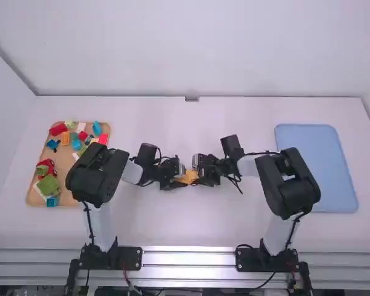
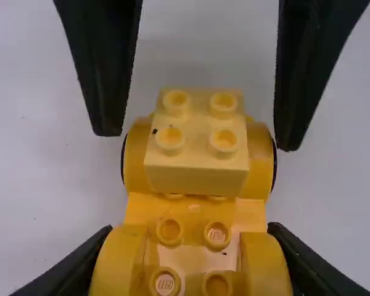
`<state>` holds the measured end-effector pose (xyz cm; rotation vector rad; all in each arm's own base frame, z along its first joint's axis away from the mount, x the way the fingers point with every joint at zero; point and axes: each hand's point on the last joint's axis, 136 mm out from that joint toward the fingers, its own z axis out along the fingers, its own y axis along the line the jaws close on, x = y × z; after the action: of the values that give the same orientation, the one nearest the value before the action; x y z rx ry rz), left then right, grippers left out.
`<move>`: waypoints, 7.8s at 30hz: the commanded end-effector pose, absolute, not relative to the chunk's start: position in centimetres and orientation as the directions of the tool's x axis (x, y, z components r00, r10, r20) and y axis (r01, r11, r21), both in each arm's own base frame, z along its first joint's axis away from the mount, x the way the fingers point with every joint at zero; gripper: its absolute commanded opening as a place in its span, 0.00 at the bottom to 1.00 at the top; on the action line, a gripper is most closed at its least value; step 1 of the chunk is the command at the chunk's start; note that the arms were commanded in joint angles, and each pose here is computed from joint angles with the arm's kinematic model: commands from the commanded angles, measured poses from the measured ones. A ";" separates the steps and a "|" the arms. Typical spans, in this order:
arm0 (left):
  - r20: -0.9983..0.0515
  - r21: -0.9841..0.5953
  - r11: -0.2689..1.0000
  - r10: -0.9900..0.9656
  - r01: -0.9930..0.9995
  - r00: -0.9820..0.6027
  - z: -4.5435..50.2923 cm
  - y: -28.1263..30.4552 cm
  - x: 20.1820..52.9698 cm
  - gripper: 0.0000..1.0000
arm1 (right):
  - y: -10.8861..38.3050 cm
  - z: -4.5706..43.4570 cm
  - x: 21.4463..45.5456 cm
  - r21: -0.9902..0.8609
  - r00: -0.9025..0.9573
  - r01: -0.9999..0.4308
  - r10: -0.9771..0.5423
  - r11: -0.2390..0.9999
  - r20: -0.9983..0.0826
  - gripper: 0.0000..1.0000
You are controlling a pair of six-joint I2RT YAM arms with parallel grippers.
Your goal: Assemble lego blocks to make yellow taxi
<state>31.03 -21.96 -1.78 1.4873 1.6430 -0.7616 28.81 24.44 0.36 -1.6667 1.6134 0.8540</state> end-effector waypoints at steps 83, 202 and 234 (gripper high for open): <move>-0.653 -0.071 0.681 0.521 0.729 -0.550 17.3 -8.4 37.5 0.99 | 23.6 15.3 35.9 -0.210 0.008 -0.886 -0.438 0.415 -0.899 0.99; -0.281 -0.329 0.858 -0.487 -0.394 -0.827 9.0 -4.2 37.0 0.02 | 22.2 16.5 37.4 -0.110 -0.088 -0.851 -0.344 0.514 -0.935 0.99; 0.168 -0.056 -0.081 -0.983 -0.995 0.070 -1.2 -13.7 31.3 0.03 | 20.0 15.2 37.9 -0.066 -0.165 -0.829 -0.355 0.555 -0.920 0.98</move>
<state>31.46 -13.36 -0.73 -2.2679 2.2282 -0.2814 37.84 19.88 14.78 -0.9846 1.7650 0.5647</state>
